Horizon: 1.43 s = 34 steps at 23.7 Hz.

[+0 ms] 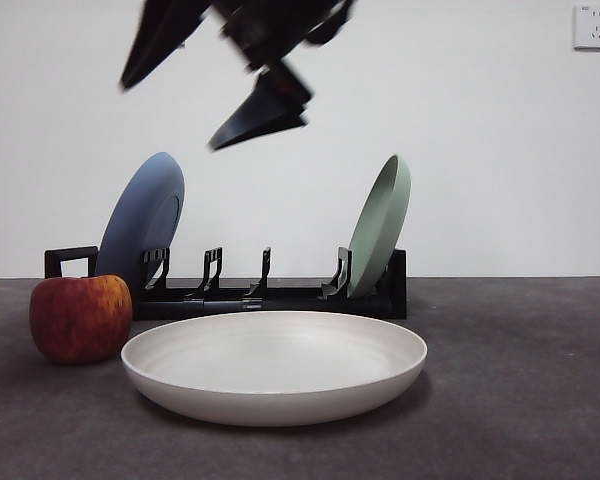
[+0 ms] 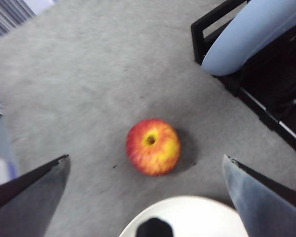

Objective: Take the yellow plate from the plate rack,put the plate on the table,take the apple from the table,put the apple in the plate

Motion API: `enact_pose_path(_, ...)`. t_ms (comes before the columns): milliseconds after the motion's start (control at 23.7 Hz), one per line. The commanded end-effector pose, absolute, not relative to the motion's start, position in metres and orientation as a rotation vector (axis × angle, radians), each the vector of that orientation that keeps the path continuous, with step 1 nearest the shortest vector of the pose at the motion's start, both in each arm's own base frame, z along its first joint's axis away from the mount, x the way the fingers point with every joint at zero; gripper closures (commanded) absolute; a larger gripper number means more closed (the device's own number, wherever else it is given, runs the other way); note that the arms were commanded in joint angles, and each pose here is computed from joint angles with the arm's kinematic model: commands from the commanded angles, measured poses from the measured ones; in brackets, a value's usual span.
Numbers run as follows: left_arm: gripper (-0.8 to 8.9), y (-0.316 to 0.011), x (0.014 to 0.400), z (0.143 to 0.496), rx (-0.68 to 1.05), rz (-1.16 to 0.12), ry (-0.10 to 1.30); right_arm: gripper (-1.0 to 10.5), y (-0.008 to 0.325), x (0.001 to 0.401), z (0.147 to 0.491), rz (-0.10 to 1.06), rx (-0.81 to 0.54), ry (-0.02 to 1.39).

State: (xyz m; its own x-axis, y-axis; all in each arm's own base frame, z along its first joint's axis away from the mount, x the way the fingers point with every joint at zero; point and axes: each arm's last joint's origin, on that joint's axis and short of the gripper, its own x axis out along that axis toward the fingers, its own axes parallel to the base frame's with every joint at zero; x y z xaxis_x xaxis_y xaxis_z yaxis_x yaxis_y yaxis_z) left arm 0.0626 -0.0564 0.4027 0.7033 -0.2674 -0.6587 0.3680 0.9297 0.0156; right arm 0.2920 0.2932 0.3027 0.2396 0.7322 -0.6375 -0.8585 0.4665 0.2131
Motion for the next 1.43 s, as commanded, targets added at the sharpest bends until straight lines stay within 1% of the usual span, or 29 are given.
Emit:
enact_pose_path(42,8.20,-0.056,0.063,0.402,0.143,-0.350,0.709,2.8,0.317,0.303,0.290,1.110,-0.246,0.771)
enact_pose_path(211,8.20,-0.056,0.063,0.402,0.146,-0.352,0.708,2.8,0.352,0.317,0.269,1.124,-0.277,0.818)
enact_pose_path(379,8.20,-0.057,0.063,0.402,0.164,-0.361,0.707,2.8,0.373,0.324,0.240,1.093,-0.320,0.863)
enact_pose_path(506,8.20,-0.058,0.063,0.402,0.169,-0.371,0.707,2.8,0.378,0.323,0.221,1.091,-0.338,0.928)
enact_pose_path(759,8.20,-0.064,0.065,0.401,0.184,-0.385,0.713,2.8,0.388,0.316,0.208,1.098,-0.353,0.950)
enact_pose_path(1096,8.20,-0.072,0.065,0.400,0.210,-0.432,0.718,2.8,0.394,0.317,0.184,1.056,-0.376,0.997)
enact_pose_path(1307,8.20,-0.072,0.065,0.400,0.214,-0.440,0.717,2.9,0.397,0.315,0.171,1.051,-0.382,1.042)
enact_pose_path(1349,8.20,-0.072,0.065,0.400,0.214,-0.441,0.717,3.0,0.397,0.314,0.169,1.050,-0.386,1.051)
enact_pose_path(1433,8.20,-0.072,0.065,0.400,0.215,-0.440,0.717,4.1,0.400,0.311,0.165,1.036,-0.408,1.057)
